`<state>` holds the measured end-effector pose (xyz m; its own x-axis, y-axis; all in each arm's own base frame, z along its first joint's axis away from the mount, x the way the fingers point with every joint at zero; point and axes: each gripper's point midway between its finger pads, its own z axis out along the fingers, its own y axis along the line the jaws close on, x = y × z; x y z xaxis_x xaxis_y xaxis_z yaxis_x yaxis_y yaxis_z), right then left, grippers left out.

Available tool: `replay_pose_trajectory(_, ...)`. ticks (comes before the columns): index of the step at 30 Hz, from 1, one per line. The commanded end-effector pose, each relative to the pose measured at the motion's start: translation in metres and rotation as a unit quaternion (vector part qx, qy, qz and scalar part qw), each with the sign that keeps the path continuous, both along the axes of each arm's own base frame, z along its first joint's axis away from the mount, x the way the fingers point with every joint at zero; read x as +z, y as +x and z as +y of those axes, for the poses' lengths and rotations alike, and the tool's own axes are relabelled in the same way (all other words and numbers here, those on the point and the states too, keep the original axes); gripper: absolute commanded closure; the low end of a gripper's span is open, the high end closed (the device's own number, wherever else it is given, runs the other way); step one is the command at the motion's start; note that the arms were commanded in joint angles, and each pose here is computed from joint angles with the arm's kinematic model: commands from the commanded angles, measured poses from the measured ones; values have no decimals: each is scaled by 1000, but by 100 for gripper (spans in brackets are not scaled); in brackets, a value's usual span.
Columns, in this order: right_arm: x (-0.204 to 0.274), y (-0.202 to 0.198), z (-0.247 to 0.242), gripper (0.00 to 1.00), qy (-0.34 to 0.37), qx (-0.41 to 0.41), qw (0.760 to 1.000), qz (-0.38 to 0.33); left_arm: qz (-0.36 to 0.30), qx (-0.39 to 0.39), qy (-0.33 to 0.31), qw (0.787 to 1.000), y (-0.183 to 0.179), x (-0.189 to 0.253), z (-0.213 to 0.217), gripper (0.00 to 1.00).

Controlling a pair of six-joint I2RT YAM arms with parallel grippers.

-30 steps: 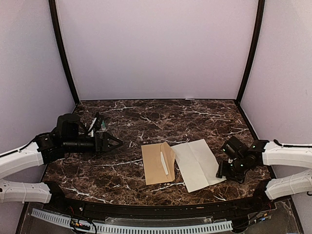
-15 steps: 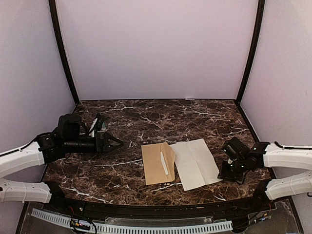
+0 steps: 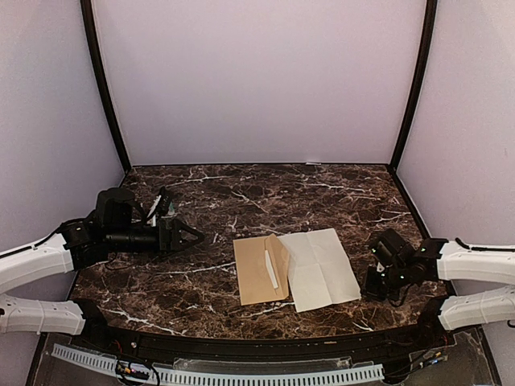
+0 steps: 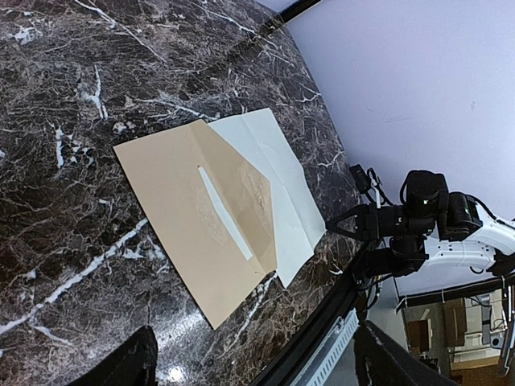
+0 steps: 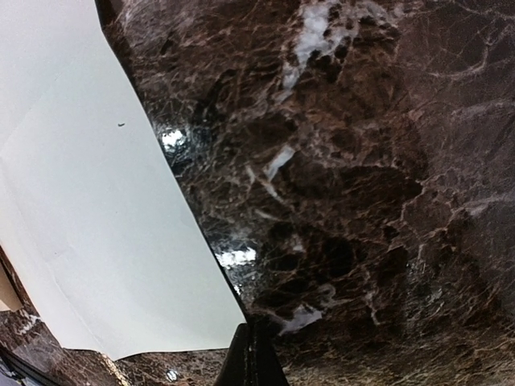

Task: Place the letter into the envelope and seal it
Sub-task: Pick up the letter from the center of the board.

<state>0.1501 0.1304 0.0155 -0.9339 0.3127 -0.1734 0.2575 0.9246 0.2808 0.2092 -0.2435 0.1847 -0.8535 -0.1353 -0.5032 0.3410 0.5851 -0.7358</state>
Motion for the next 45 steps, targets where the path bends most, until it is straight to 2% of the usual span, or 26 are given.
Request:
replay_pose_trajectory(1, 2, 2, 2, 100, 15, -8, 1000, -9, -11, -2, -6, 1000, 1, 6, 0, 17)
replay_pose_trajectory(6, 21, 9, 8, 100, 40, -10, 998, -38, -12, -3, -6, 1000, 1, 6, 0, 17)
replay_pose_trajectory(12, 58, 21, 23, 100, 106, -11, 990, -93, -18, -9, -16, 1000, 1, 12, -3, 17)
replay_pose_trajectory(17, 71, 24, 39, 100, 150, 4, 983, -105, -34, -30, -41, 998, 3, 25, -14, 17)
replay_pose_trajectory(19, 70, 26, 39, 100, 143, 5, 984, -106, -42, -37, -44, 997, 4, 29, -18, 17)
replay_pose_trajectory(22, 57, 23, 18, 100, 74, -10, 994, -85, -47, -42, -39, 997, 6, 33, -24, 17)
replay_pose_trajectory(23, 53, 22, 13, 91, 56, -12, 995, -78, -49, -43, -39, 997, 6, 33, -25, 17)
replay_pose_trajectory(27, 43, 18, 10, 78, 41, 0, 997, -65, -48, -56, -41, 996, 0, 32, -42, 17)
replay_pose_trajectory(29, 42, 18, 15, 64, 50, 12, 996, -66, -41, -70, -41, 996, -7, 26, -56, 17)
replay_pose_trajectory(32, 40, 18, 15, 50, 46, 18, 996, -68, -29, -90, -37, 995, -18, 12, -83, 18)
replay_pose_trajectory(38, 17, 9, 11, 47, 41, 10, 998, -43, -7, -120, -51, 991, -34, 1, -133, 21)
replay_pose_trajectory(45, 10, 9, 9, 47, 39, 9, 998, -42, 11, -162, -20, 987, -51, -26, -192, 24)
